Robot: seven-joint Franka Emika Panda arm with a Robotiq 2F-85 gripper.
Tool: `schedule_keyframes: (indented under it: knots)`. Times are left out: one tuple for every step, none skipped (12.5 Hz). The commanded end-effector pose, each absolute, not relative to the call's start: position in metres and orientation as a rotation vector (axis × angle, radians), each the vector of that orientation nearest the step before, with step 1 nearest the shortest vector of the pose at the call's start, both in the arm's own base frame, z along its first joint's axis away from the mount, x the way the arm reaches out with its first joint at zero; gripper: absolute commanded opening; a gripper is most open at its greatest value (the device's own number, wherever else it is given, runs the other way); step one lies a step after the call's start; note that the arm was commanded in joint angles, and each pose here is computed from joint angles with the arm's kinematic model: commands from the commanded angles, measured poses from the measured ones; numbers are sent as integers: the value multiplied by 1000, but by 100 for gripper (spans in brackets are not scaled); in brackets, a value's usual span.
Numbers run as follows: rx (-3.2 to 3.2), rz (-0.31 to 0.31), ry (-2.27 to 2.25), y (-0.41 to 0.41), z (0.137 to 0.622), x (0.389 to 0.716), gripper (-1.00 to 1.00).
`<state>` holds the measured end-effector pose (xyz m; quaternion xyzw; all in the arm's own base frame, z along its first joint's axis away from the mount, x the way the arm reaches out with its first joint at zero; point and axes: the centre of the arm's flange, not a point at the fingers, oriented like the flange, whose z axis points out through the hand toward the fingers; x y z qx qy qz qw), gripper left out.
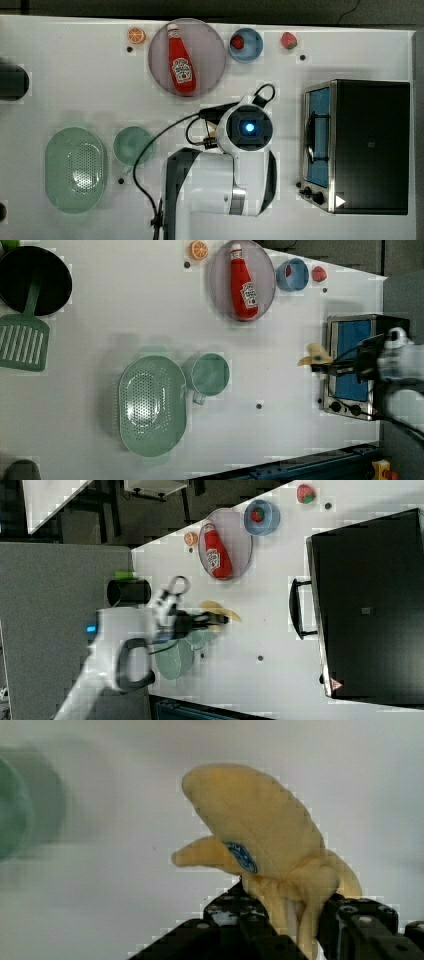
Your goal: Pick Banana and place it in mug.
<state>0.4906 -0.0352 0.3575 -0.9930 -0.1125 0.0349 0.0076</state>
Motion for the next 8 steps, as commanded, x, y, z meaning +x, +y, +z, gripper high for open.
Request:
schedule_keyframes:
  knots:
    - [-3124, 118, -252, -17, 436, 480, -37]
    - [-3132, 129, -226, -5, 451, 477, -37]
    - [-3140, 119, -221, 10, 464, 476, -37]
    - [-3149, 93, -228, 26, 473, 475, -37]
    - [-3155, 75, -233, 43, 478, 473, -37]
    - [-3161, 70, -215, 61, 479, 471, -37]
    - [-3163, 76, -177, 78, 477, 468, -37]
    - [-3163, 91, -129, 95, 472, 465, -37]
